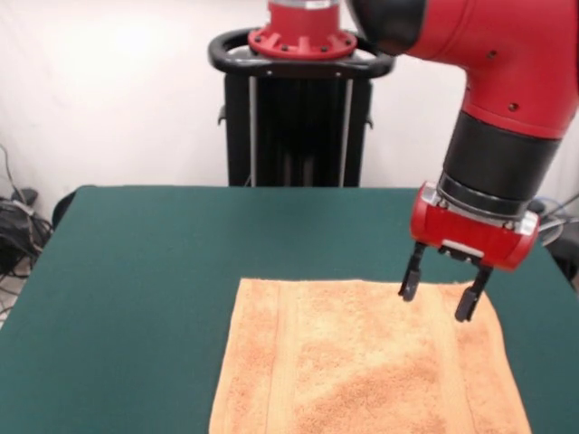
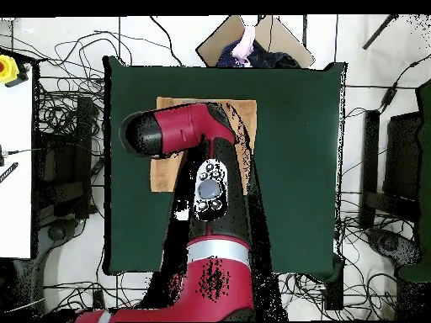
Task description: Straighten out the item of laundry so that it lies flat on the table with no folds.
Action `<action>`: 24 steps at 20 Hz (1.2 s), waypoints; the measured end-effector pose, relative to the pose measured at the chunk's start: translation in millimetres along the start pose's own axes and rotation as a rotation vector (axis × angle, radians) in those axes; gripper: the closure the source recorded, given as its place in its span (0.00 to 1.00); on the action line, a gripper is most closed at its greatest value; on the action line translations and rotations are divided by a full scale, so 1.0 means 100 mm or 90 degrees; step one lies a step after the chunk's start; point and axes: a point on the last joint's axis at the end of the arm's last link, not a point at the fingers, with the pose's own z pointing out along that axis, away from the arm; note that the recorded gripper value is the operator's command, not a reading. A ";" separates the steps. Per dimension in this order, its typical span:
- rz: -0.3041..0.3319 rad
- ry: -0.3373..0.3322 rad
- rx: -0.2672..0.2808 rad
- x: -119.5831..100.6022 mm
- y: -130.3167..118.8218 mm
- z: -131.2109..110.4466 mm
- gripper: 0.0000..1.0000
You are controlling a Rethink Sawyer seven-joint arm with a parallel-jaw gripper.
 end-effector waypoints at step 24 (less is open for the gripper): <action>-0.048 0.034 0.103 0.61 -0.08 0.60 0.00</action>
